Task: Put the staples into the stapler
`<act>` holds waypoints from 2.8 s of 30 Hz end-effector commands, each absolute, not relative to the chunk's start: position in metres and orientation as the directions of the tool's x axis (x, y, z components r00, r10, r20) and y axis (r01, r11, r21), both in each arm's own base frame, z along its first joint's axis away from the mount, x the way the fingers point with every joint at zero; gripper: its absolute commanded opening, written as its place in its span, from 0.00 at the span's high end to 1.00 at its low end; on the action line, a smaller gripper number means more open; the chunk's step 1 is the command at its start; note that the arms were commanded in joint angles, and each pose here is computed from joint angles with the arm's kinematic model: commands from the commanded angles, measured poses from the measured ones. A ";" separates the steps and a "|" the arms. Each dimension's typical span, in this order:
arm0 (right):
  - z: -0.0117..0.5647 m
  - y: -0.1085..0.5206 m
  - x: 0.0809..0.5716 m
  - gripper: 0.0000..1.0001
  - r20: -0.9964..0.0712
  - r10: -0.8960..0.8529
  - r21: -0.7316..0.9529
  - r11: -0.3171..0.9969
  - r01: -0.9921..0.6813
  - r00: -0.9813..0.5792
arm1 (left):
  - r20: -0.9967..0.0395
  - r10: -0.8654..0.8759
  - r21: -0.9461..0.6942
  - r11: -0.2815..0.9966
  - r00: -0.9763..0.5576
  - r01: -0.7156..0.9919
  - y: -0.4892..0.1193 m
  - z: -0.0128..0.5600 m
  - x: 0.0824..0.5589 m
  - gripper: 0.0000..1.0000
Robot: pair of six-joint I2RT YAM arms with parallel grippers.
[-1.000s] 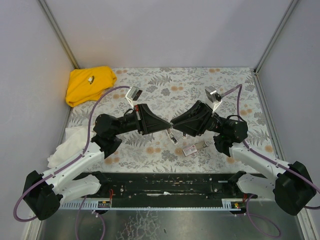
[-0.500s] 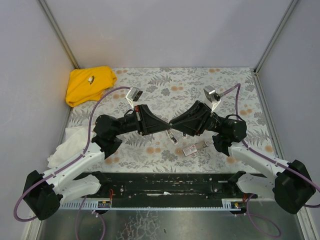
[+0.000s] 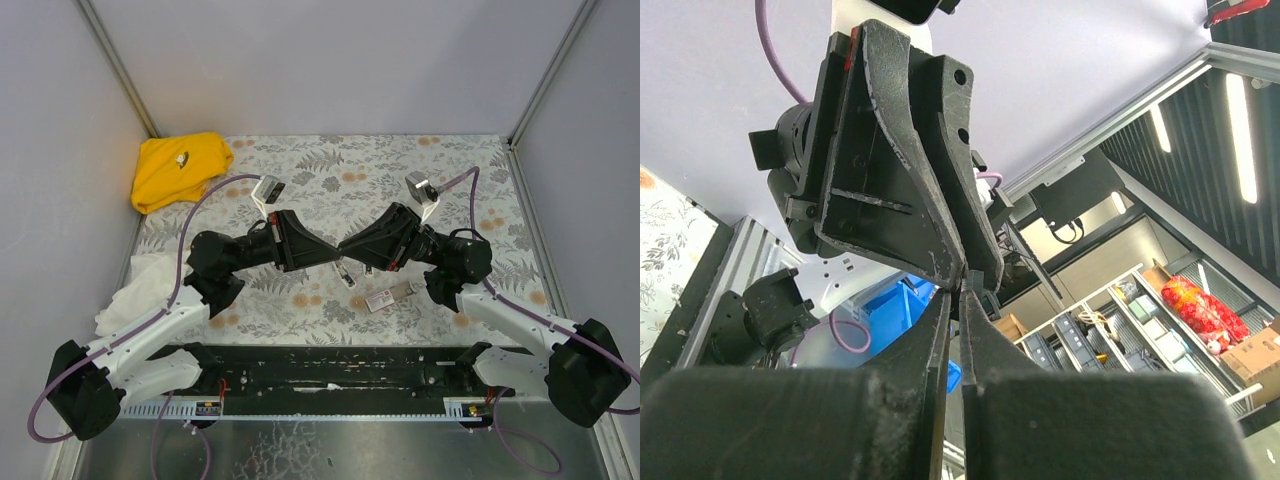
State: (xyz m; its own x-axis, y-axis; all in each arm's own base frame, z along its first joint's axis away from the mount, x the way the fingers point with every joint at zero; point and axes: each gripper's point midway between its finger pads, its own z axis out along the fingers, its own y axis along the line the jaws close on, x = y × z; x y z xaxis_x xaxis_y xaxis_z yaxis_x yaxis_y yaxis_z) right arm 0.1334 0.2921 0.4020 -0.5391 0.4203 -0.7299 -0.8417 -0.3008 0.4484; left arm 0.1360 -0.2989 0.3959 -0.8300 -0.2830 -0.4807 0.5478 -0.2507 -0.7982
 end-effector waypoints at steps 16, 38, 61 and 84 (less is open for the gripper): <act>0.408 0.286 0.139 0.81 -0.796 0.452 0.398 -0.109 -0.911 -0.402 | -0.551 -0.381 -0.770 -0.111 -0.743 0.628 -0.282 0.390 0.152 0.36; 0.189 0.275 0.258 0.81 -0.869 -0.179 0.244 0.657 -0.713 -0.462 | -0.918 -0.167 -0.234 0.961 -0.360 0.149 -0.117 0.303 0.289 0.00; 0.087 0.296 0.283 0.82 -0.744 -0.389 0.080 0.755 -0.650 -0.543 | -0.911 -0.133 -0.168 0.984 -0.389 0.055 -0.103 0.249 0.299 0.00; 0.066 0.294 0.281 0.83 -0.707 -0.428 0.057 0.759 -0.649 -0.563 | -0.910 -0.125 -0.157 0.986 -0.395 0.050 -0.101 0.245 0.300 0.00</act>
State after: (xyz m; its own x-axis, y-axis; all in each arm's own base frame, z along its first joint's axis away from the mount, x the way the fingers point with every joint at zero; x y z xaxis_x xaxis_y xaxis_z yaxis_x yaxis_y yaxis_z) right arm 0.2719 0.2784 0.0496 -0.6023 -0.4444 -0.6631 -0.6316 0.7733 0.0555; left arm 0.2902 -0.1050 0.2352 -0.4485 -0.1182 -0.8859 0.0633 0.9845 -0.1634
